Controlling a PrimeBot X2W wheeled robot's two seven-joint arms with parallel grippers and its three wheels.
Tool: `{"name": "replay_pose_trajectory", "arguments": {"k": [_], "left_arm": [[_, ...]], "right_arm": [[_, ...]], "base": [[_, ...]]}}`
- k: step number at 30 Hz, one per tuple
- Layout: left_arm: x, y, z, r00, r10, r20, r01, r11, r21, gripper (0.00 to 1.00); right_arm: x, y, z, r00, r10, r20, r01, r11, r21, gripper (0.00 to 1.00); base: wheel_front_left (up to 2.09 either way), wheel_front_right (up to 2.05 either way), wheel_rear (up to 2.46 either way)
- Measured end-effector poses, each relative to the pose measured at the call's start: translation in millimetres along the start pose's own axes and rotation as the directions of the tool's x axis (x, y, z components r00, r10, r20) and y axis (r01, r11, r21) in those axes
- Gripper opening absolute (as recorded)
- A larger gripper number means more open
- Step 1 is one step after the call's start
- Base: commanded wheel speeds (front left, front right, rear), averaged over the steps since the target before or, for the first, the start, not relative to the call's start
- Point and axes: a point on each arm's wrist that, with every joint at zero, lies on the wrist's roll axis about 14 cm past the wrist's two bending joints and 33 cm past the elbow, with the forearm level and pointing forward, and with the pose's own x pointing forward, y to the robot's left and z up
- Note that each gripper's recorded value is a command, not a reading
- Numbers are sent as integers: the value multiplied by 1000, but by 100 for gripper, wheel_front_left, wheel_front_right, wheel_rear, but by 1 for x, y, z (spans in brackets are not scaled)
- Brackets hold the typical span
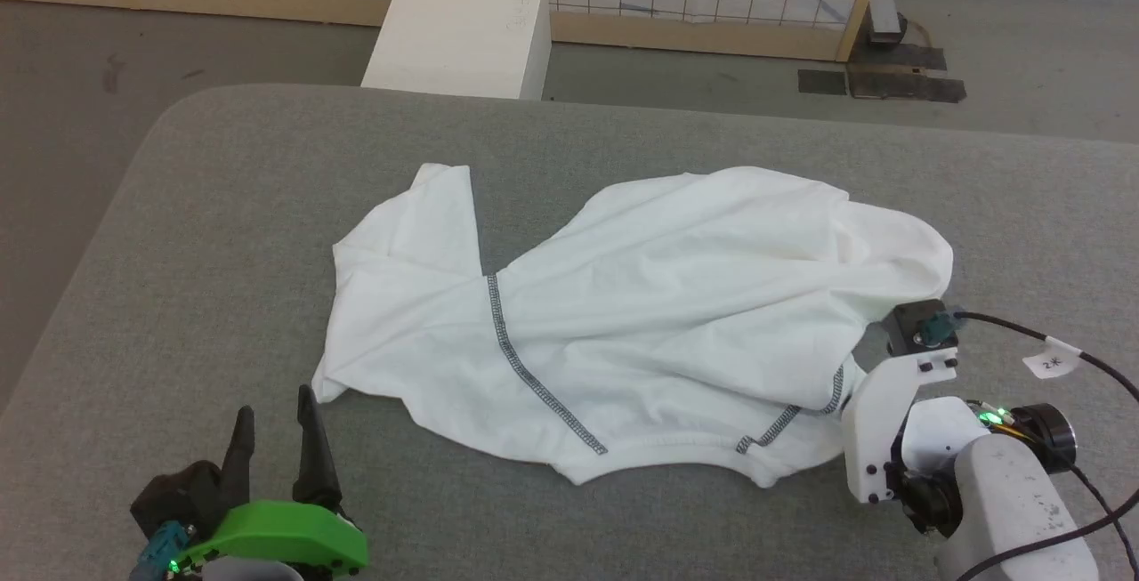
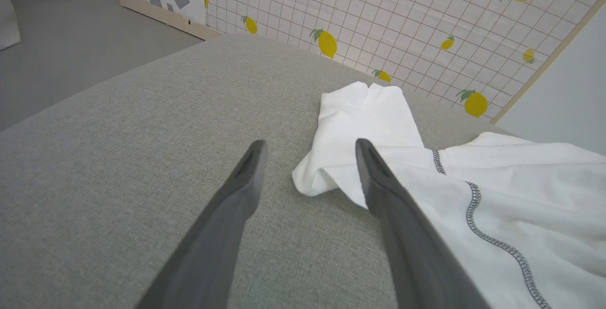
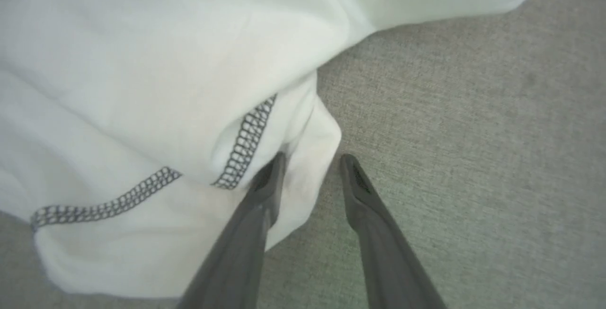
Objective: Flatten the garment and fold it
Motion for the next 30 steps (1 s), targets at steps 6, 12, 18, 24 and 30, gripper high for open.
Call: {"name": "replay_pose_trajectory", "arguments": {"k": [6, 12, 18, 24, 30], "left_arm": [[1, -7, -3, 1000, -20, -6, 20, 1000, -10, 100], [4, -19, -4, 998, -56, -9, 56, 998, -23, 100], [5, -29, -9, 996, -83, -24, 82, 996, -47, 100], [8, -35, -18, 994, -97, -57, 94, 994, -55, 100], [11, -41, -27, 990, -110, -91, 105, 993, -61, 100]], "right_arm": [[-21, -35, 45, 967, -77, 243, 52, 993, 107, 0], [-78, -84, 99, 838, -224, 497, 139, 969, 202, 0], [-107, -114, 41, 850, -318, 420, 194, 930, 312, 0], [-87, -65, -81, 986, -133, 98, 86, 918, 388, 0], [-81, -32, -119, 1000, -11, -18, 17, 900, 435, 0]], "base": [[0, 0, 0], [0, 0, 0], [0, 0, 0], [0, 0, 0], [0, 0, 0]]}}
